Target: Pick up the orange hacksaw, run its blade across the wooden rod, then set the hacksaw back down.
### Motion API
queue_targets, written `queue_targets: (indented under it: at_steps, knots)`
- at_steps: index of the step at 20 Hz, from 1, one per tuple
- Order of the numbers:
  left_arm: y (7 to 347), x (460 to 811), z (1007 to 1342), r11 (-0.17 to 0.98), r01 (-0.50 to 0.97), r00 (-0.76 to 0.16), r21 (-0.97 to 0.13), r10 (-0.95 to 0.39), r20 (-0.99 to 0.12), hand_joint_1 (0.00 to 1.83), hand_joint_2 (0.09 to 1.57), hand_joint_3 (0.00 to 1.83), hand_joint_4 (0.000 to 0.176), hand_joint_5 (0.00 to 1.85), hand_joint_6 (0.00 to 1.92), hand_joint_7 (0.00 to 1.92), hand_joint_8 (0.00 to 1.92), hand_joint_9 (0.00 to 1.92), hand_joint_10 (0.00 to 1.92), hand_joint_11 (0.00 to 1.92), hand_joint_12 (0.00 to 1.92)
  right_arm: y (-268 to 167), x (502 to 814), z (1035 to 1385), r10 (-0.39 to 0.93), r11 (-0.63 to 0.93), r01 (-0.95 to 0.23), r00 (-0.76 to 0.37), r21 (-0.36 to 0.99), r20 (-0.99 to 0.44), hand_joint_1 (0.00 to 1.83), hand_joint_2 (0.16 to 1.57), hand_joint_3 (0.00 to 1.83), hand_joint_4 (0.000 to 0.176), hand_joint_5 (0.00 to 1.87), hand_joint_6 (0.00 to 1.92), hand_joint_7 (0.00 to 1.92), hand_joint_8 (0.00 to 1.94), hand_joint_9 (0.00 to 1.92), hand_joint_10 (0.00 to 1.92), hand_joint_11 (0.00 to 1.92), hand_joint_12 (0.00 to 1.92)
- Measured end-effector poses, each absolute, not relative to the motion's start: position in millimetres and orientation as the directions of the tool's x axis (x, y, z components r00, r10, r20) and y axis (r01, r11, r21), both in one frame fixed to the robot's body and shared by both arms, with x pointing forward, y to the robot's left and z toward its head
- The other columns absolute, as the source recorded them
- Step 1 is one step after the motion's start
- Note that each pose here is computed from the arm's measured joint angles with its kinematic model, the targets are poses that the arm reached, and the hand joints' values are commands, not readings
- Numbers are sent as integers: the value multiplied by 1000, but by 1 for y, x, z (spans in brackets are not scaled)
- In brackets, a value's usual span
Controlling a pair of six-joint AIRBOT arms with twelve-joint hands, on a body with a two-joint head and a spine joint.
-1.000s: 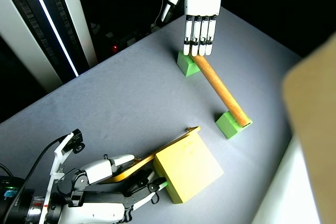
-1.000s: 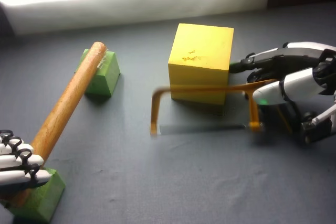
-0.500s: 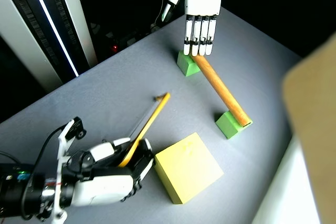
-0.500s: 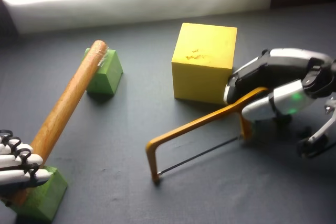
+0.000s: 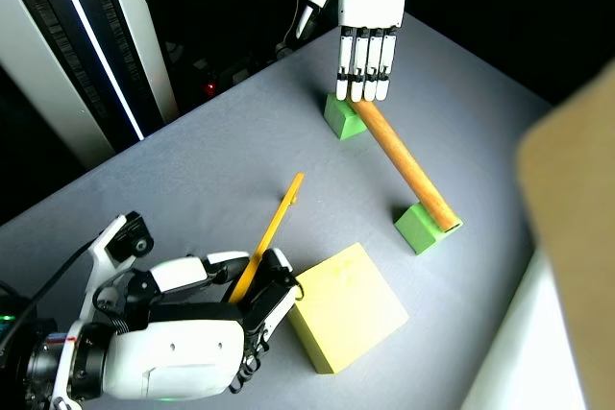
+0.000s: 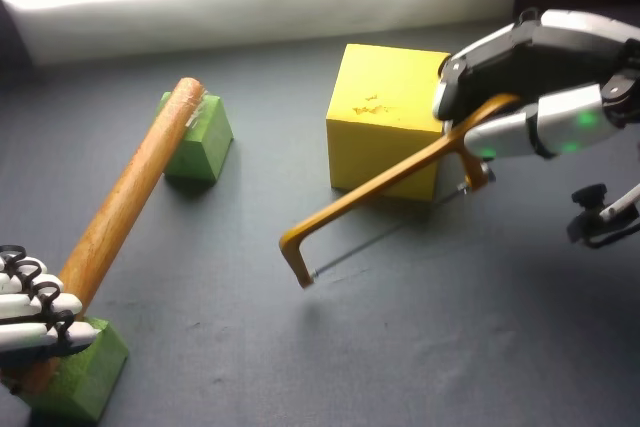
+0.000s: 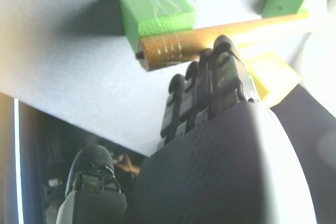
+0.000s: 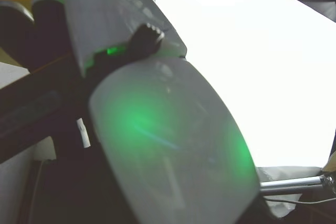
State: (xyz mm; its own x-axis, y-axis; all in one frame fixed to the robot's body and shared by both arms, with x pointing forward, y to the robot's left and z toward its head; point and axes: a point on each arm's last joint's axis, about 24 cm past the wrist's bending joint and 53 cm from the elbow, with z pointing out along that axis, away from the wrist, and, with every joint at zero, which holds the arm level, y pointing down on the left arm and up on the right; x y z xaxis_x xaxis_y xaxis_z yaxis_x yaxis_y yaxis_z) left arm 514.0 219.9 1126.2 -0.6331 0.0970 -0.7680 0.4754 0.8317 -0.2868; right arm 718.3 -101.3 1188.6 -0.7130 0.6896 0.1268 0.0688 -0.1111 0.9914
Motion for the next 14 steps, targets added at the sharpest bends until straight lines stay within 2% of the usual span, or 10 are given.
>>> queue_targets:
  at_steps: [4,9,11,14]
  knots:
    - [221,515,1127,833,475,-631,-285,97,-770,0,1146,0,0,58,0,27,0,24,0,0,105,-106,715,1216,716,-253,39,-665,967,214,1375,1131,0,0,813,1032,986,946,952,1267,894,1239]
    - [221,515,1127,833,475,-631,-285,97,-769,0,1150,0,0,70,1,33,0,29,0,0,141,-110,714,1231,829,-300,-24,-500,954,248,1374,1136,0,0,792,1063,983,947,949,1271,891,1242]
    - [221,515,1127,833,475,-632,-285,97,-769,0,1147,0,0,54,3,15,3,14,4,0,82,-116,712,1239,868,-299,-64,-433,952,243,1376,1131,0,0,801,1039,997,932,954,1262,903,1233]
    - [221,515,1127,833,475,-632,-285,97,-769,0,1132,0,0,67,7,29,8,26,8,10,88,-113,712,1244,872,-312,-64,-416,948,258,1373,1136,0,0,803,1053,972,969,945,1276,878,1251]
